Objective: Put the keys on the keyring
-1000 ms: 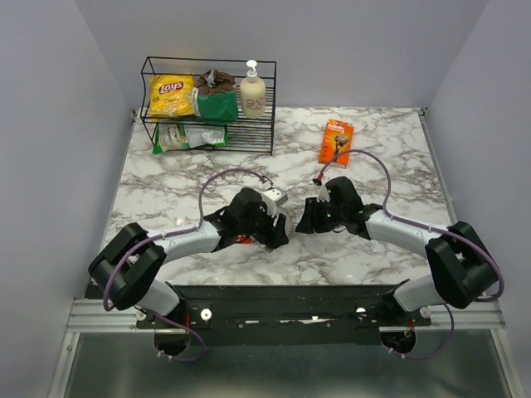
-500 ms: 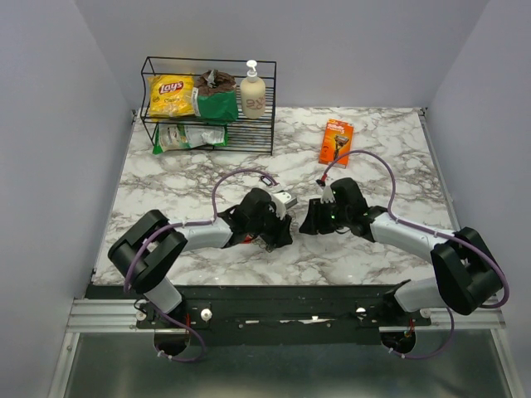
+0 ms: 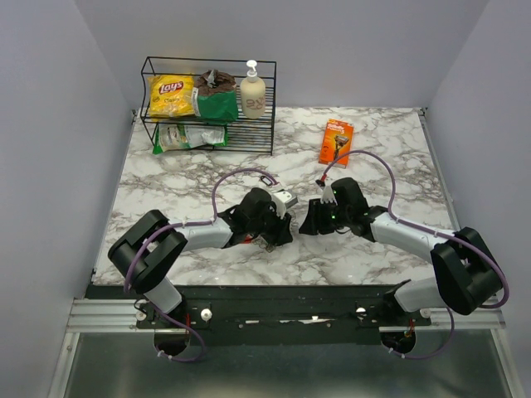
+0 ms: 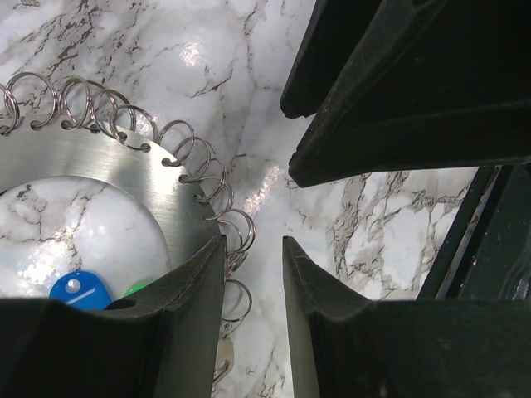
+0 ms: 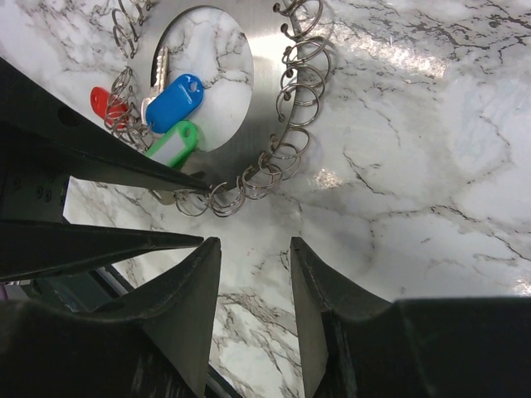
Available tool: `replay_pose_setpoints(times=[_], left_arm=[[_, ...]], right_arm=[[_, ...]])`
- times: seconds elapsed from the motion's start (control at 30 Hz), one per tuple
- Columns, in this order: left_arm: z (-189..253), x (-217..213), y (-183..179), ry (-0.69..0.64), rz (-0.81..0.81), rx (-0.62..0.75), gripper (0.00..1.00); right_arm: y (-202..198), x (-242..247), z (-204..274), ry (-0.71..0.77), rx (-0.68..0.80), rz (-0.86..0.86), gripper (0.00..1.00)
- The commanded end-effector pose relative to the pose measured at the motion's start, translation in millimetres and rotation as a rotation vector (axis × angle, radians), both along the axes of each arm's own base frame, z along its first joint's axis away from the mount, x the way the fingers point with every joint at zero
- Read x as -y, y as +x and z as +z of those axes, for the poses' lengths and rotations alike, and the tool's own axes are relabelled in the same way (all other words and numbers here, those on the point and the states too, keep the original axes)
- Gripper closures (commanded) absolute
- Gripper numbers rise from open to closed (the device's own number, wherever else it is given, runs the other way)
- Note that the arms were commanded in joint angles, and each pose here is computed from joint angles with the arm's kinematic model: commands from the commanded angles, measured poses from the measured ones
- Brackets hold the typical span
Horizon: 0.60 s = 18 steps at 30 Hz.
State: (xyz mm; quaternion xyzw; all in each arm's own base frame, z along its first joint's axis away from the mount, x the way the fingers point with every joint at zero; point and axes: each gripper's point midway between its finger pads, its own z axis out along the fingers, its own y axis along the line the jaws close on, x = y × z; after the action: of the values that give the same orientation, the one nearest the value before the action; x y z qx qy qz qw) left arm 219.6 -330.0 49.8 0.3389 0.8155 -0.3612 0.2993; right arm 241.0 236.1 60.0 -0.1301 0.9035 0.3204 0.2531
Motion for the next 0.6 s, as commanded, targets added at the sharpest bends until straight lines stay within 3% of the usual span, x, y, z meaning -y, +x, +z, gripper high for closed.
replay_pose_setpoints(times=[0.0, 0.33, 0.57], left_arm=[[2, 2, 8, 0.004, 0.016, 0.04, 0.59], [-11, 3, 16, 0.094, 0.046, 0.076, 0.61], [-14, -5, 30, 0.137, 0.131, 0.116, 0.71]], right_arm=[[-7, 1, -1, 0.009, -0.02, 0.029, 0.53], [-8, 2, -2, 0.004, -0.017, 0.024, 0.53], [-9, 3, -3, 0.001, -0.018, 0.026, 0.53]])
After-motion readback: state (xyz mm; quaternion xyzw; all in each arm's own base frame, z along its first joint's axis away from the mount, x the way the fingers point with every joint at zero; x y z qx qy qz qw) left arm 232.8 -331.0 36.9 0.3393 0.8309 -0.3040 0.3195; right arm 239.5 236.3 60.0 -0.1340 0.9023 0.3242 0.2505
